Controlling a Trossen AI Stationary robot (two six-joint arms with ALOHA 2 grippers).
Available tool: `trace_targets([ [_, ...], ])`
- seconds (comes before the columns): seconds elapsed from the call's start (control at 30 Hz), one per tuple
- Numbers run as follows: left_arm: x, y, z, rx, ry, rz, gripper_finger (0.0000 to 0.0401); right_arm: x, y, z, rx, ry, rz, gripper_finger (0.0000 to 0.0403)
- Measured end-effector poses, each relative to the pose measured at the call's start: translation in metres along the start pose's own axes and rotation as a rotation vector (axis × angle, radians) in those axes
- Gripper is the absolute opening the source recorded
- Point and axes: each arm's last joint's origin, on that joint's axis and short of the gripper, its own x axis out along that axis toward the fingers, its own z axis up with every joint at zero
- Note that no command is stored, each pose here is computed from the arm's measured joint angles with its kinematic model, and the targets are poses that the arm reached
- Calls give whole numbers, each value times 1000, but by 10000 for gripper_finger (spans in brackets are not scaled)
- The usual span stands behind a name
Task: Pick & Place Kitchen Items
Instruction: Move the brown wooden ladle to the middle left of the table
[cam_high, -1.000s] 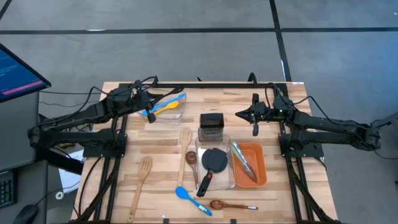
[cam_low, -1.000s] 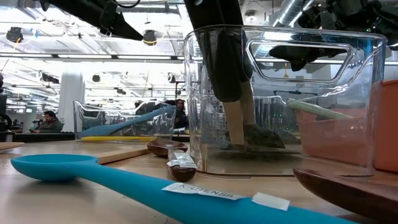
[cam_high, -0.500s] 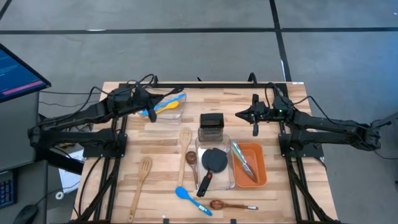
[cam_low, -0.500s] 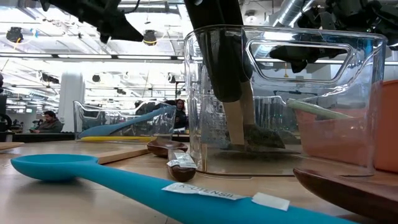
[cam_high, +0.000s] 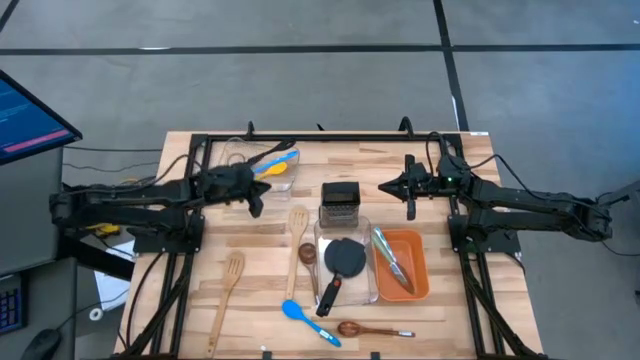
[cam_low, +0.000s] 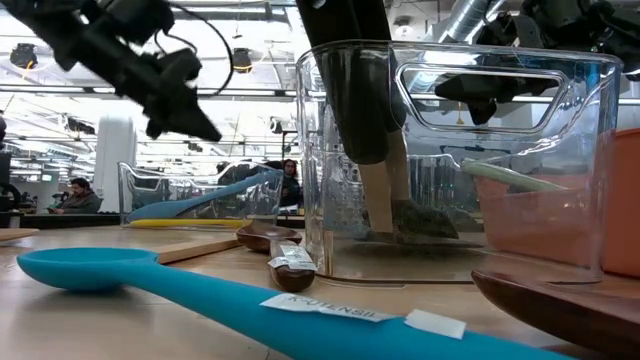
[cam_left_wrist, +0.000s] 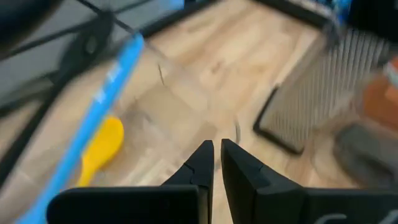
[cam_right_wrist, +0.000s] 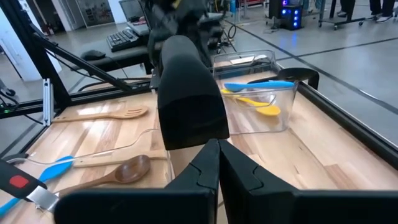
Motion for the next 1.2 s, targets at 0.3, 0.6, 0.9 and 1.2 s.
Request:
trace_targets([
  [0.3, 4, -7, -12, 90, -85, -67, 16, 0, 0, 0, 3, 0, 0, 1],
  [0.6, 3, -9, -6, 75, -146, -84, 16, 0, -2, 0, -33, -2, -9, 1],
  [0.9, 1, -11, 3, 52, -238, -107, 16, 0, -1, 1, -38, -8, -9, 1],
  [1.2, -1, -14, 11, -21, -312, -165, 16, 0, -1, 1, -38, -8, -9, 1],
])
